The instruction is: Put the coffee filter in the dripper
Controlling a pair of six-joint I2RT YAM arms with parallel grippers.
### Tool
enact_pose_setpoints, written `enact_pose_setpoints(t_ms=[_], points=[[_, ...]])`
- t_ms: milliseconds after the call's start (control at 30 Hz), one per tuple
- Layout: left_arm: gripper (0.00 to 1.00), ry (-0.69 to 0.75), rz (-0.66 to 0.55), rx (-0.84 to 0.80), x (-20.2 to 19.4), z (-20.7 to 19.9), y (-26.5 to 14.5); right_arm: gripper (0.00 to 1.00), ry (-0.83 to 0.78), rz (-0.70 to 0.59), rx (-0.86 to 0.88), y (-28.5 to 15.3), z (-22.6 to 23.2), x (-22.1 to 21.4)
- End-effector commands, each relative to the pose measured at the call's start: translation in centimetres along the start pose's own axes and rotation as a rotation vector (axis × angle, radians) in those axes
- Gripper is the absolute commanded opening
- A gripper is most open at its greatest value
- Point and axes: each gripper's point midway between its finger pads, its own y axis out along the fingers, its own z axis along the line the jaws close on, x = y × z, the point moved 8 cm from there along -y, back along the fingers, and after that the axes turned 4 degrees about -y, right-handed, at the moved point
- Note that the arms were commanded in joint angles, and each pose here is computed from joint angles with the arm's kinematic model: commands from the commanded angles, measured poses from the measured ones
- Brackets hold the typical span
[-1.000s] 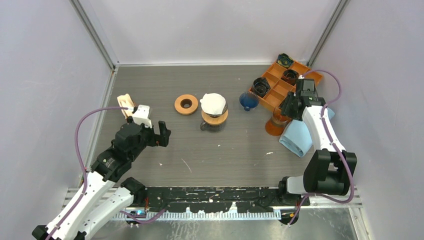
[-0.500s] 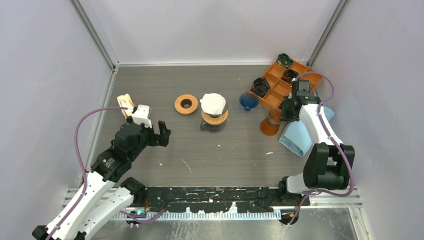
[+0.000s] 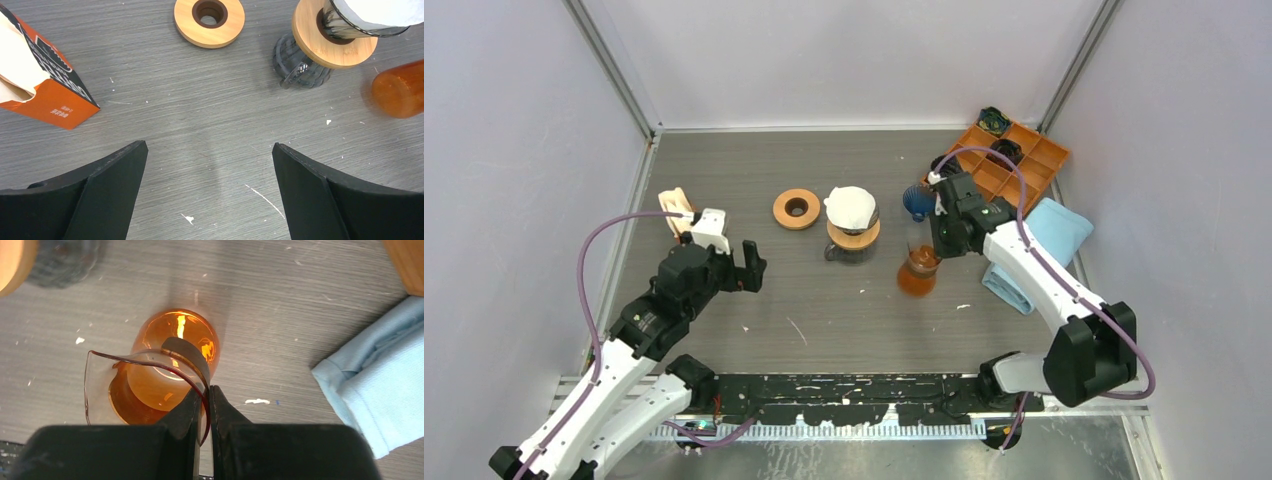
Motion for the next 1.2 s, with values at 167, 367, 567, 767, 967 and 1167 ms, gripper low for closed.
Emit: enact_pose_setpoints(t_ms=[167, 367, 567, 767, 967, 1167], points=[[0.99, -0.121, -0.016, -0.006, 1.0, -1.0, 1.0, 0.01, -0.116, -0.103, 0.079, -3.2, 3.7, -0.9], [0.99, -0.199, 0.034, -0.021, 1.1, -2.0, 2.3, 0.01, -0.219, -0.114, 0.137, -3.5, 7.0, -1.7], [0.99, -0.255, 0.094, -0.001, 1.2, -2.6, 3.5, 0.01, -0.305, -0.107, 0.144, -3.1, 9.5, -2.3], [0.99, -0.292, 0.13, 0.022, 1.1, -2.8, 4.3, 0.01, -0.382, -0.112, 0.176, -2.4, 12.2, -2.5], [0.99, -0.303, 0.149, 0.048, 1.4, -2.9, 5.0, 0.01, -0.438, -0.113, 0.218, -1.7, 14.2, -2.8], [0.99, -0.304, 0.172, 0.067, 1.9, -3.1, 6.2, 0.07, -0.455, -0.121, 0.242, -1.5, 14.6, -2.6]])
